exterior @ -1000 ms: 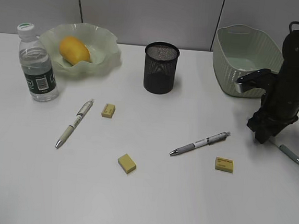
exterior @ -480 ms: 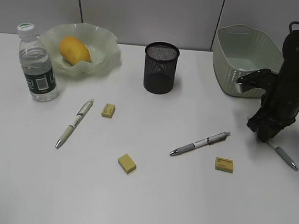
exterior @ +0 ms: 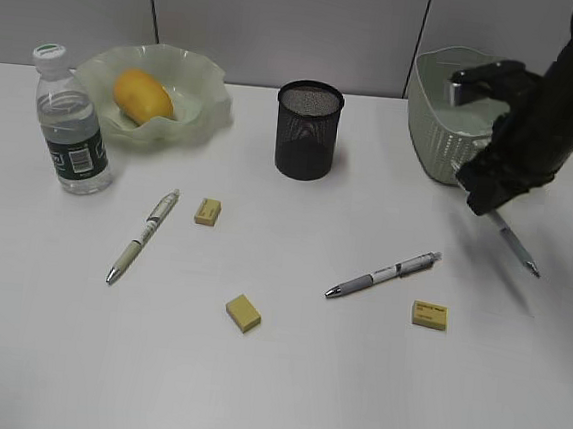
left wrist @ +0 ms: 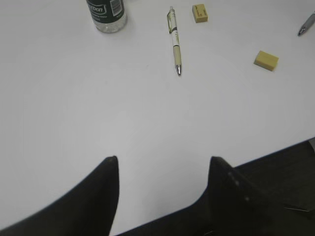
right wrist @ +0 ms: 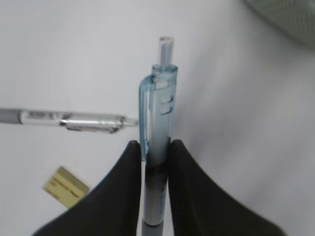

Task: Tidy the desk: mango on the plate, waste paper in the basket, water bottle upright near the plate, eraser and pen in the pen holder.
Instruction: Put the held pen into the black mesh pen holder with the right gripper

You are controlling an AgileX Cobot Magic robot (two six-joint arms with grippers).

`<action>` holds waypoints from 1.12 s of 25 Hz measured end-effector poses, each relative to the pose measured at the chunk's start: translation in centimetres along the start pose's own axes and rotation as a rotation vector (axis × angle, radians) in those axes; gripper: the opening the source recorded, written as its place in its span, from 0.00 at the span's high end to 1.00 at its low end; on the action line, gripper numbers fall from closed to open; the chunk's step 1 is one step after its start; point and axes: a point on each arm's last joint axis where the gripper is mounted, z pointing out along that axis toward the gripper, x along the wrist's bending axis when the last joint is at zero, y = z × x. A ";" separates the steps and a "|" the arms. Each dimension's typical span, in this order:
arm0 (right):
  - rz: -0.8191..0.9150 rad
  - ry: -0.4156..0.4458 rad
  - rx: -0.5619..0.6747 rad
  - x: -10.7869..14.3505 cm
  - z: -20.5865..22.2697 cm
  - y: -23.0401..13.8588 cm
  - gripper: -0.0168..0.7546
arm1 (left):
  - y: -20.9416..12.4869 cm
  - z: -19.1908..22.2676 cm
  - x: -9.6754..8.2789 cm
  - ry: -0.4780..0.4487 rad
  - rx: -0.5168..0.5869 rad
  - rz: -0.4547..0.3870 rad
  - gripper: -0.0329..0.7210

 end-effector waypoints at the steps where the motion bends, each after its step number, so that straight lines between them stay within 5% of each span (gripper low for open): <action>1: -0.003 0.009 -0.031 0.5 -0.7 0.6 0.80 | 0.0 0.0 0.0 0.000 0.000 0.000 0.38; 8: 0.026 0.051 -0.384 2.6 -6.3 6.9 0.80 | 0.0 0.0 0.0 0.000 0.000 0.000 0.38; 16: 0.056 -0.001 -0.841 5.8 -9.7 11.7 0.80 | 0.0 0.0 0.0 0.000 0.000 0.000 0.38; 20: 0.046 -0.010 -0.929 7.7 -8.7 12.8 0.80 | 0.0 0.0 0.0 0.000 0.000 0.000 0.38; 28: 0.041 -0.018 -0.911 9.1 -3.2 13.8 0.80 | 0.0 0.0 0.0 0.001 0.000 0.000 0.38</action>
